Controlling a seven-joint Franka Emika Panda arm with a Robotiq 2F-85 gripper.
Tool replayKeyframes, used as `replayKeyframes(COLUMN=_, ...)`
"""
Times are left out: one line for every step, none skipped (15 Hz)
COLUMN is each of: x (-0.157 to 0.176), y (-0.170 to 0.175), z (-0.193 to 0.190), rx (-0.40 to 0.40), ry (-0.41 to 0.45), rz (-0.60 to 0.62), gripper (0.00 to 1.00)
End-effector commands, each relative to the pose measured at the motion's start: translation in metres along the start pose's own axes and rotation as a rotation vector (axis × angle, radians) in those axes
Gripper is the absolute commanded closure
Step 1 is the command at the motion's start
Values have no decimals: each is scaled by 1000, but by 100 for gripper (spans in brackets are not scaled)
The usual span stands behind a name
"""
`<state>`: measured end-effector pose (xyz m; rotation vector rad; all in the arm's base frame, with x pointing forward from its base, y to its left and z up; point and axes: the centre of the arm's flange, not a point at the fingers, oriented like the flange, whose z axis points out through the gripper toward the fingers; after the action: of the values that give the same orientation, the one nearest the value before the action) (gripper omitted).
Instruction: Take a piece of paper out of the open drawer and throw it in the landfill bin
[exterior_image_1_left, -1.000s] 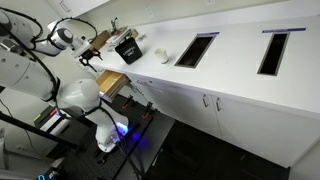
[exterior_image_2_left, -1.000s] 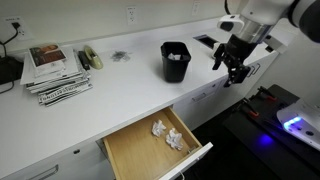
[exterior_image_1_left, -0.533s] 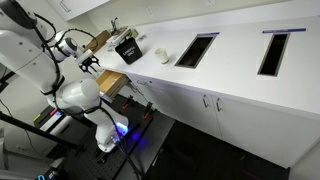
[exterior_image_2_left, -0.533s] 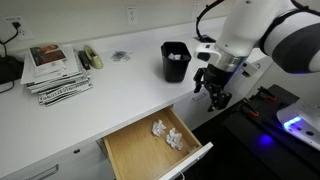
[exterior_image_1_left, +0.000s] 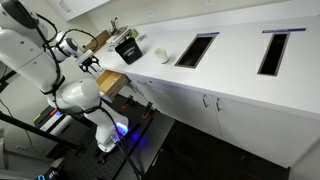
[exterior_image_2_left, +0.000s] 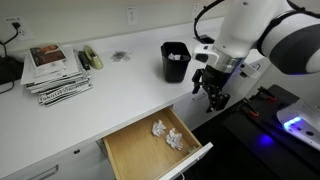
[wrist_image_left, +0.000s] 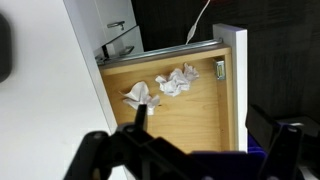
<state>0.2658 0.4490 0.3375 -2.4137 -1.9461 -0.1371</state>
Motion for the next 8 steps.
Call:
replayKeyframes(x=19, y=1, z=40, rx=-34, ry=19, rz=-35, gripper=0)
replayKeyframes(x=23, y=0, z=51, rx=-42, ry=29, rz=-44, gripper=0)
replayKeyframes(x=28, y=-3, z=65, rx=-44, ry=48, rz=-63, gripper=0)
replayKeyframes(x=32, y=-5, z=76, rx=-55, ry=59, rz=-57, gripper=0)
replayKeyframes(x=36, y=-8, z=89, rx=-49, ry=82, rz=-64, gripper=0)
replayKeyframes(x=39, y=-11, z=99, rx=-41, ry=98, rz=-63, gripper=0)
replayKeyframes(x=45, y=-14, z=110, rx=-32, ry=114, rz=-52, gripper=0)
replayKeyframes(x=49, y=-15, z=120, rx=-30, ry=124, rz=-42, gripper=0)
